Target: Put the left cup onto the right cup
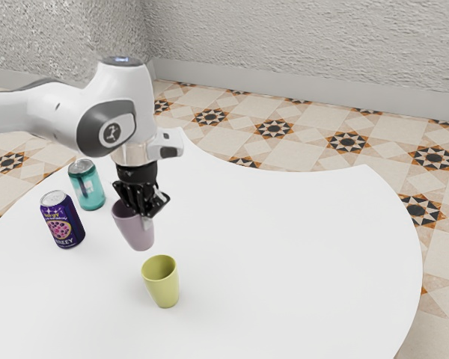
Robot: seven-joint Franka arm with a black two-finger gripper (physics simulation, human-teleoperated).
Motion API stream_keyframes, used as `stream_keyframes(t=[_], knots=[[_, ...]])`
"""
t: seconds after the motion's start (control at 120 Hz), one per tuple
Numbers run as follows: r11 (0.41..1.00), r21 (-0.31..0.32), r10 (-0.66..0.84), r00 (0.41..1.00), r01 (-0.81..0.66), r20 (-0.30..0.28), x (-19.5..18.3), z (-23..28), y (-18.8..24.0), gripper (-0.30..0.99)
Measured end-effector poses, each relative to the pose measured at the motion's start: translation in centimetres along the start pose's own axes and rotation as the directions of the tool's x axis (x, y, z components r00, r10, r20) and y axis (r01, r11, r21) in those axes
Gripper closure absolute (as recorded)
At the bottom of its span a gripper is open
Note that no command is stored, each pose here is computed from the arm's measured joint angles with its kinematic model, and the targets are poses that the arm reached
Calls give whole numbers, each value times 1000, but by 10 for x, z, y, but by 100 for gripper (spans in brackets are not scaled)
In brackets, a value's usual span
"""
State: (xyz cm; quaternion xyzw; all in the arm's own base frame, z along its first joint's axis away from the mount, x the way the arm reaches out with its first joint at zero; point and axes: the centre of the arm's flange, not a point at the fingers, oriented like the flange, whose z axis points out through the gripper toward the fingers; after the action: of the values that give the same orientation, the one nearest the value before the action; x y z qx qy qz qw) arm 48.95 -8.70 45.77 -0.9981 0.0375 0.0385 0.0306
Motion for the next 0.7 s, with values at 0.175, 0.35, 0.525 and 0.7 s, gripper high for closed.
stream_keyframes(t=[0.175,0.35,0.525,0.7], knots=[[1000,-17,6,1000,-6,13,0,4,16,76],[1000,-25,6,1000,-5,14,-1,5,25,76],[1000,-30,8,1000,-8,14,-1,6,31,76],[999,-38,4,1000,-4,18,0,10,34,76]])
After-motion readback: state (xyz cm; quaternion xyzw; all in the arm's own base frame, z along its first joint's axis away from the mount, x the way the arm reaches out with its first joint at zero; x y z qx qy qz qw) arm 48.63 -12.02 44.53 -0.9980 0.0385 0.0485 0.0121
